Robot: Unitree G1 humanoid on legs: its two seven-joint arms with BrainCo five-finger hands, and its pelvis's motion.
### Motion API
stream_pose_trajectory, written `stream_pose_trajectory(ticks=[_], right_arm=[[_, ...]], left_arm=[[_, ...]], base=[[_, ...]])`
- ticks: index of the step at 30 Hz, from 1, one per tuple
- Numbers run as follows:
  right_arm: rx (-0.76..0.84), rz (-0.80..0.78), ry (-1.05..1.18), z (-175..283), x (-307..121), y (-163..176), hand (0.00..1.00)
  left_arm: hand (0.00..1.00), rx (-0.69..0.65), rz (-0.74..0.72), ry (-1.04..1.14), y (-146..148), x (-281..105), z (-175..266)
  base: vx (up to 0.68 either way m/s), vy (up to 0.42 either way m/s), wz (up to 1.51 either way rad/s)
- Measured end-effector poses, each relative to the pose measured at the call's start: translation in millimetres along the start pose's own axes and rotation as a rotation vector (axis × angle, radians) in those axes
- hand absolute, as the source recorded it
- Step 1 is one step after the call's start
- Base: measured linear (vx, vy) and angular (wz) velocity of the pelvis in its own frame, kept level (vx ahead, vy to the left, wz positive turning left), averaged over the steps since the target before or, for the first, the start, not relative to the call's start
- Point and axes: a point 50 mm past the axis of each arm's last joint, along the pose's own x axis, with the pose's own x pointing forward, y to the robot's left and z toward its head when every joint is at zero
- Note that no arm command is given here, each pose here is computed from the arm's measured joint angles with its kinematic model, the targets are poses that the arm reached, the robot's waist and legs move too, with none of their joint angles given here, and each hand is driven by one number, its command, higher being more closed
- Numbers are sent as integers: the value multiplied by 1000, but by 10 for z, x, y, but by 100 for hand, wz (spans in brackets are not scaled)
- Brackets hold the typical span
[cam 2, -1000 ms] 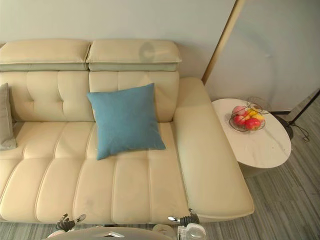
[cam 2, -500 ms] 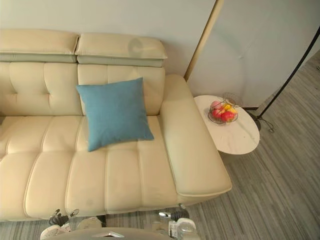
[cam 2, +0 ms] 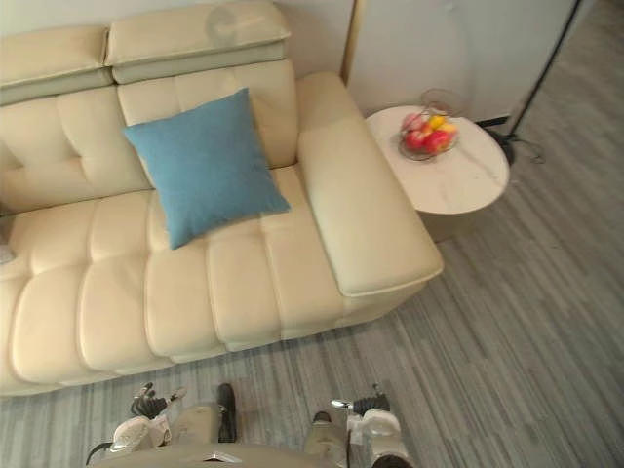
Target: Pick up cushions and gather them together orderly.
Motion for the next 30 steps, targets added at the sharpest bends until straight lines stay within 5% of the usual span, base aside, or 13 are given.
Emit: stream_pose_trajectory(ticks=[12,19,24,30], right_arm=[[90,7,16,-74,-63,94,0],[105,19,-20,62,-45,149,0],[80,-50,-33,112,35,-161,0],[67,-80,-3,19,33,-243,0]], left_arm=[[0,81,10,19,18,21,-11],[0,107,15,-4,13,47,72],[0,113,-35,10,-170,36,50],[0,117,-10,44,-59,23,-49]], base=[[-41,48,-45],[89,-52,-165],[94,-160,-134],[147,-90,-86]])
